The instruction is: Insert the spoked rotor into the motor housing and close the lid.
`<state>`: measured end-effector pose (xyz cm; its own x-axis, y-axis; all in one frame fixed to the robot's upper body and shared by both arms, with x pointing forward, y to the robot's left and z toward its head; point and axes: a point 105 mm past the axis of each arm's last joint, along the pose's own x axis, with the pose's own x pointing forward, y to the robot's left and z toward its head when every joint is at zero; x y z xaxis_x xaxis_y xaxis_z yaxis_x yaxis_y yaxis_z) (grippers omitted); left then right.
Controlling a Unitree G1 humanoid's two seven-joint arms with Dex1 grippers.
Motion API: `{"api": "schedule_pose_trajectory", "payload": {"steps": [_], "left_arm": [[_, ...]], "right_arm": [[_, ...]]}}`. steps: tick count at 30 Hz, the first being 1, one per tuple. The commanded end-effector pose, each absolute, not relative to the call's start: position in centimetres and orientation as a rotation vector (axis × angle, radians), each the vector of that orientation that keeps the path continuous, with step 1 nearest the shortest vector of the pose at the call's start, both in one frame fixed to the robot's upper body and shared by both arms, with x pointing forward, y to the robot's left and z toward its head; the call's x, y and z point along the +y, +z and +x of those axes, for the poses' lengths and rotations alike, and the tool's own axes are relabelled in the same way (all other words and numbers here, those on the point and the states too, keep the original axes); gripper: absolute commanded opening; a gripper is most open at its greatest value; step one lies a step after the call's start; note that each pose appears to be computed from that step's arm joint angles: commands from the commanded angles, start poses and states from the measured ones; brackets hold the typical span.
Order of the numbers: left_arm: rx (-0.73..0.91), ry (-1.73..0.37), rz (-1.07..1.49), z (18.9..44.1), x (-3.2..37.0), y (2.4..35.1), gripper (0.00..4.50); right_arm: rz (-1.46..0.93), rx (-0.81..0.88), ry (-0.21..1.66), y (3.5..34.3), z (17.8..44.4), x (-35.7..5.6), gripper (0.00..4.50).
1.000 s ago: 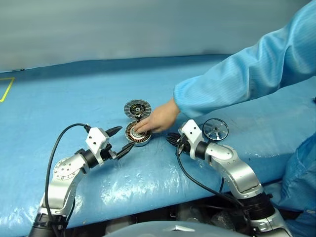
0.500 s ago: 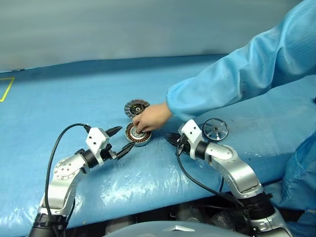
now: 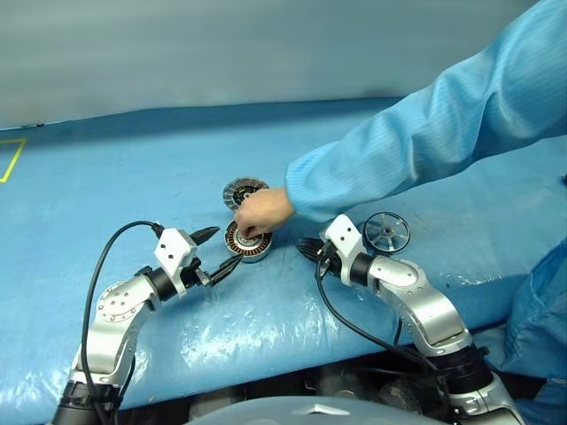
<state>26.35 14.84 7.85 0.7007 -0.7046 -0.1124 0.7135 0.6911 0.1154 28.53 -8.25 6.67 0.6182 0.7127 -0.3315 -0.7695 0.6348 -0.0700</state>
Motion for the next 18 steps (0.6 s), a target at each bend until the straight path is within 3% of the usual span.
{"api": "schedule_pose_trajectory", "payload": {"steps": [1,18], "left_arm": [[0.025,-0.798,0.164,26.57,14.61,8.51,4.13],[0.017,-0.793,0.16,26.54,14.57,8.54,4.13]], "right_arm": [[-0.225,0.232,0.864,7.9,28.81,-8.02,0.67],[-0.228,0.224,0.853,8.06,28.99,-8.23,0.67]]}}
